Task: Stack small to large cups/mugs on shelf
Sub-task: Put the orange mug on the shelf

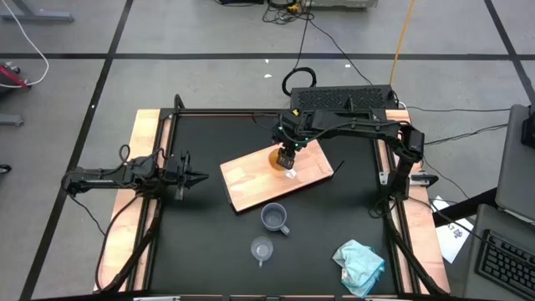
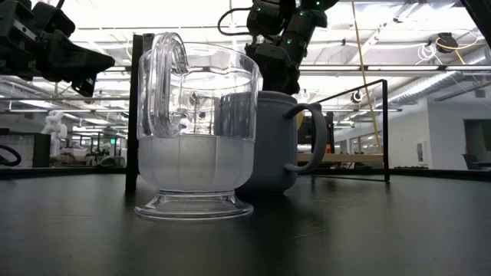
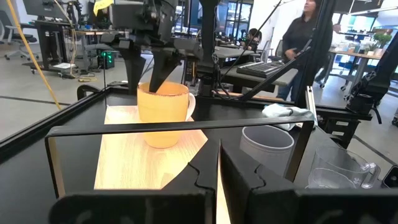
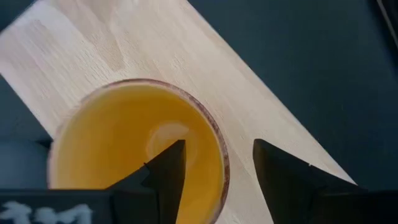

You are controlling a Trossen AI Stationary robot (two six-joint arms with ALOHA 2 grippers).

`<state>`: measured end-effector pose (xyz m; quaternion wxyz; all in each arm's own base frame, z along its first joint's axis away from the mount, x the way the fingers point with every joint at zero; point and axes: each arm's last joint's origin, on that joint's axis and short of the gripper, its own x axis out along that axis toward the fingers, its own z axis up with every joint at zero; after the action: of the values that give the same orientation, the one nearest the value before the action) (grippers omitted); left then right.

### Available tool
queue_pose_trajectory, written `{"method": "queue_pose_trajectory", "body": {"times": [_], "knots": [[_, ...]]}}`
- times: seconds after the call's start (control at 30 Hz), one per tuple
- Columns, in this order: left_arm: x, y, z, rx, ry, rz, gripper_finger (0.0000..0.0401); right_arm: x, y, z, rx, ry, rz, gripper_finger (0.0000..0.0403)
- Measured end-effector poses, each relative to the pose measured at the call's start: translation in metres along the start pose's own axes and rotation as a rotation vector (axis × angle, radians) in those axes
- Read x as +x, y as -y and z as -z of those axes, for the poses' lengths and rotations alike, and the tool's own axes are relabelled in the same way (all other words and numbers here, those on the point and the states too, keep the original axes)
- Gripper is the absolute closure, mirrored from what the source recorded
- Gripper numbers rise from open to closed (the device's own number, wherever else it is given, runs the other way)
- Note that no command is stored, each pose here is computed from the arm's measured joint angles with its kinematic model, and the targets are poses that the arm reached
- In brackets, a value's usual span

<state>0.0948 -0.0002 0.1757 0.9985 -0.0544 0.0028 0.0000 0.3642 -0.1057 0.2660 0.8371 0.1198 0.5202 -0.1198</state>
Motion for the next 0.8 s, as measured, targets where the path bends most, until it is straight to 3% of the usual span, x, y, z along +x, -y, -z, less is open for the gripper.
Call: {"method": "queue_pose_trajectory", "body": {"times": [0.5, 0.8], "knots": [[0.0, 0.0, 0.0, 0.0, 0.0, 0.0, 0.0384, -0.04, -0.002, 0.001, -0.006, 0.107, -0.009, 0.0222], [0.0, 0.0, 0.0, 0.0, 0.0, 0.0, 0.0384, -0.065, -0.017, 0.008, -0.064, 0.137, -0.034, 0.0234]]}}
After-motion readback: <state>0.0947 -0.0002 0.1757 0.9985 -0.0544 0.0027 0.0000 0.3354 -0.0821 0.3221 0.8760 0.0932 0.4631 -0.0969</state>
